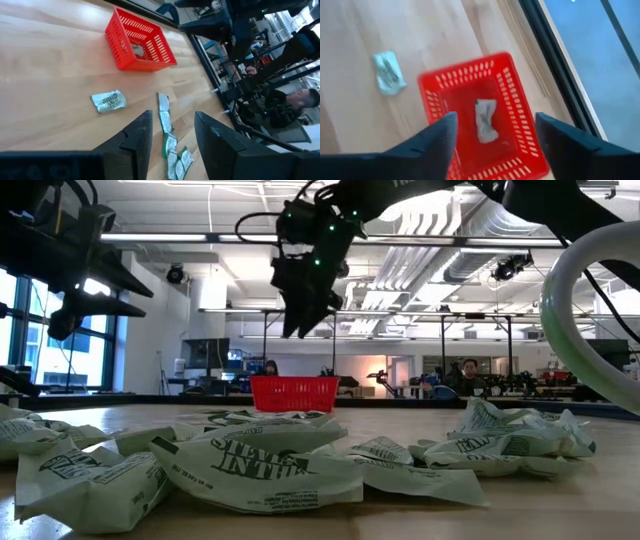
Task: Pick and place items into bin
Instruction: Put the light green stevia packet into the red bin
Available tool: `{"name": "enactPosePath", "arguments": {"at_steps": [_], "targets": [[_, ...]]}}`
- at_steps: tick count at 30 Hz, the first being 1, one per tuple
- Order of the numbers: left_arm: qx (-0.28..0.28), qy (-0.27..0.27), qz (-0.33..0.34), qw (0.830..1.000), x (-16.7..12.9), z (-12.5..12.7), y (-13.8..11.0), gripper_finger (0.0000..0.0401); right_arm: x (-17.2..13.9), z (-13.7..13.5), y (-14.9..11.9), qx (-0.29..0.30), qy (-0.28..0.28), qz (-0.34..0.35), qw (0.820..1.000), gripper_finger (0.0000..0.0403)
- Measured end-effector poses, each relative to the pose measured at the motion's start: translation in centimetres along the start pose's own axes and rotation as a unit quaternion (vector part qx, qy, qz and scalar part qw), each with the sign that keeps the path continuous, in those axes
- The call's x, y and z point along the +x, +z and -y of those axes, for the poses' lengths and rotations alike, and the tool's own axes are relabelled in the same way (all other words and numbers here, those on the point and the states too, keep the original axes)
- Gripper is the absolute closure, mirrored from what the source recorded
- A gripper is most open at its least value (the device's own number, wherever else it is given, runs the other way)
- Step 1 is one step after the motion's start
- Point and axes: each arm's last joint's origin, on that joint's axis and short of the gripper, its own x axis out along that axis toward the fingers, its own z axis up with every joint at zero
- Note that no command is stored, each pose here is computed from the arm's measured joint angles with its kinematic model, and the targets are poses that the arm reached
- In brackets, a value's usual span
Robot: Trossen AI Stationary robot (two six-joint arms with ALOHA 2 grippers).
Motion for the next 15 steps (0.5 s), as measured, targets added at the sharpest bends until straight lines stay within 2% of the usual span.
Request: {"name": "enactPosePath", "arguments": {"at_steps": [3, 8, 11, 15], "targets": [[-0.001, -0.003, -0.003, 1.0, 0.0, 0.0, 0.0, 0.0205, -0.2, -0.7, -0.2, -0.014, -0.006, -0.011, 1.0, 0.0099], [-0.002, -0.001, -0.014, 1.0, 0.1, 0.0, -0.1, 0.02, -3.9, -3.1, 0.1, -0.097, 0.0, 0.01, 0.995, 0.0089], [0.037, -0.018, -0.063, 0.997, 0.4, 0.3, -0.5, 0.0202, -5.3, -4.1, -0.4, -0.158, -0.008, -0.006, 0.987, 0.0089], [0.091, -0.038, -0.112, 0.989, 1.5, 1.0, -1.0, 0.0198, -6.0, -4.0, -1.6, -0.174, -0.007, -0.067, 0.983, 0.0089]]}}
